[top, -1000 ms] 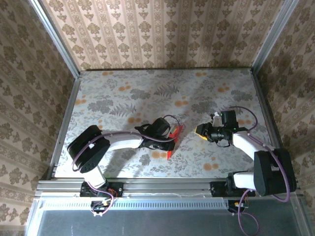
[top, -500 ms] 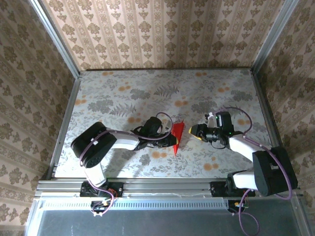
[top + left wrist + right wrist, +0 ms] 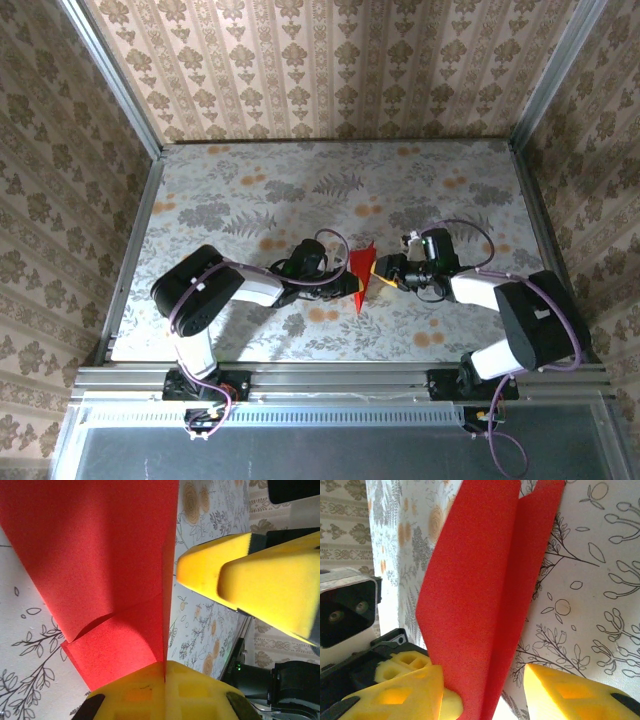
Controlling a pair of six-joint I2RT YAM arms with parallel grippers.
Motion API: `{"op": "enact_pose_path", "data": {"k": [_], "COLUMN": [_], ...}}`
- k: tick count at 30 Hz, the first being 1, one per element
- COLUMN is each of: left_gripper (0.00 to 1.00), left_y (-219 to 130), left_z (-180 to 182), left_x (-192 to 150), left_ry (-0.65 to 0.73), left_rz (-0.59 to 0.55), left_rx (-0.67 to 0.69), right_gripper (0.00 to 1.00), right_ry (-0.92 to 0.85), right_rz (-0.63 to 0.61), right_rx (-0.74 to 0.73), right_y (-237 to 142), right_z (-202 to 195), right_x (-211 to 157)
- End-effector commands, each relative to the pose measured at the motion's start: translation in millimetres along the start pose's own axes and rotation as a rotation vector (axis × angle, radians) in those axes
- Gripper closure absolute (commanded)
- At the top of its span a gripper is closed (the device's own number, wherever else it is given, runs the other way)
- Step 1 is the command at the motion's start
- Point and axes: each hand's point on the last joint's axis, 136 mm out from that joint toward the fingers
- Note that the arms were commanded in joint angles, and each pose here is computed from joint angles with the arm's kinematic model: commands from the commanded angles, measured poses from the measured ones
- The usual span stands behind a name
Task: Fold a paper plane with a square sheet of paper (fold left side to right side)
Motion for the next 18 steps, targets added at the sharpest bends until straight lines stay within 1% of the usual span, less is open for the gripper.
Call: {"op": "enact_pose_path", "data": {"k": [1, 18], "left_gripper": [1.00, 1.00], "left_y": [0, 3], "left_z": [0, 2], "left_x": [0, 1], "left_ry": [-0.013, -0.019], "left_rz": [0.000, 0.000], "left_rx": [-0.019, -0.030], "right_gripper": [0.52, 0.57], "right_ry": [-0.017, -0.023], "right_rz": [-0.028, -0.008], "right_rx": [0.024, 0.022], "right_y": [8, 27], "right_z": [11, 13], "right_x": [10, 13]}}
Point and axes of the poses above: each hand's point on the last joint's axis, 136 mm out from that joint toward the fingers, its own y axis out along the fingers, its own z axis along the line the jaws close on, x = y × z, and after that the axes turned 9 degrees about y, right-handed
